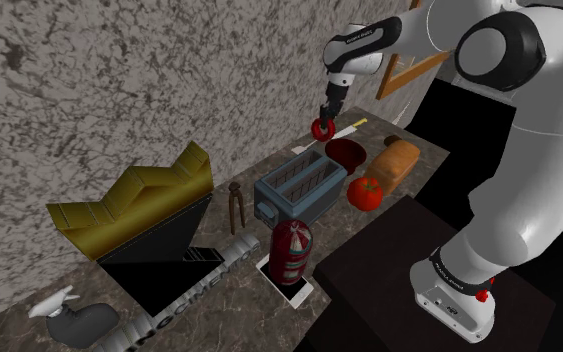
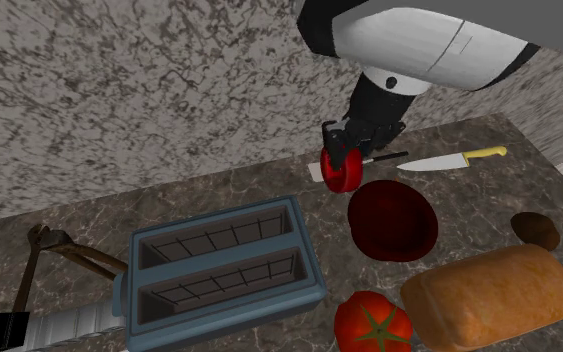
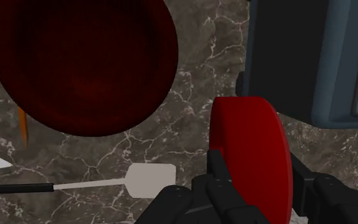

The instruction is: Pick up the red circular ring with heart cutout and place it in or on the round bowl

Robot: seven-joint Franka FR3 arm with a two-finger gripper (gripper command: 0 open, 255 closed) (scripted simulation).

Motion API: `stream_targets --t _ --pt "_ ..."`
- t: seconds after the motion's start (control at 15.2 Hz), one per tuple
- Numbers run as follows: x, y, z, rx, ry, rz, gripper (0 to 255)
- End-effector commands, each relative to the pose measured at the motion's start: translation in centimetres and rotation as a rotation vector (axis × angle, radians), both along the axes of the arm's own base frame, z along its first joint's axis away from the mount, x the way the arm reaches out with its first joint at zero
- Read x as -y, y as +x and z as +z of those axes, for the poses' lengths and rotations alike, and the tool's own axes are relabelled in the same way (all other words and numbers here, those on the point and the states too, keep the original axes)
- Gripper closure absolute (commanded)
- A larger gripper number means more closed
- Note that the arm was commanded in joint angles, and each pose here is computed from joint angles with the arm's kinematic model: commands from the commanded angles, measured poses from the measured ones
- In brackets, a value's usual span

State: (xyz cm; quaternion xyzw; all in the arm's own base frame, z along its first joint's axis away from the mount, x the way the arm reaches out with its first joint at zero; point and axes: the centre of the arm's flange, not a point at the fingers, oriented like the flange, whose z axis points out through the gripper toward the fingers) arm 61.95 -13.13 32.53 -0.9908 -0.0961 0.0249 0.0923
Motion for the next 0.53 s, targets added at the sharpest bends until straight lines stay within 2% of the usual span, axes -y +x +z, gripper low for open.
stream_targets --t 0.0,0.46 --pt "2.7 -1.0 0.2 0.001 0.000 0.001 255" --pt "12.2 -5.0 0.8 0.001 0.000 0.001 255"
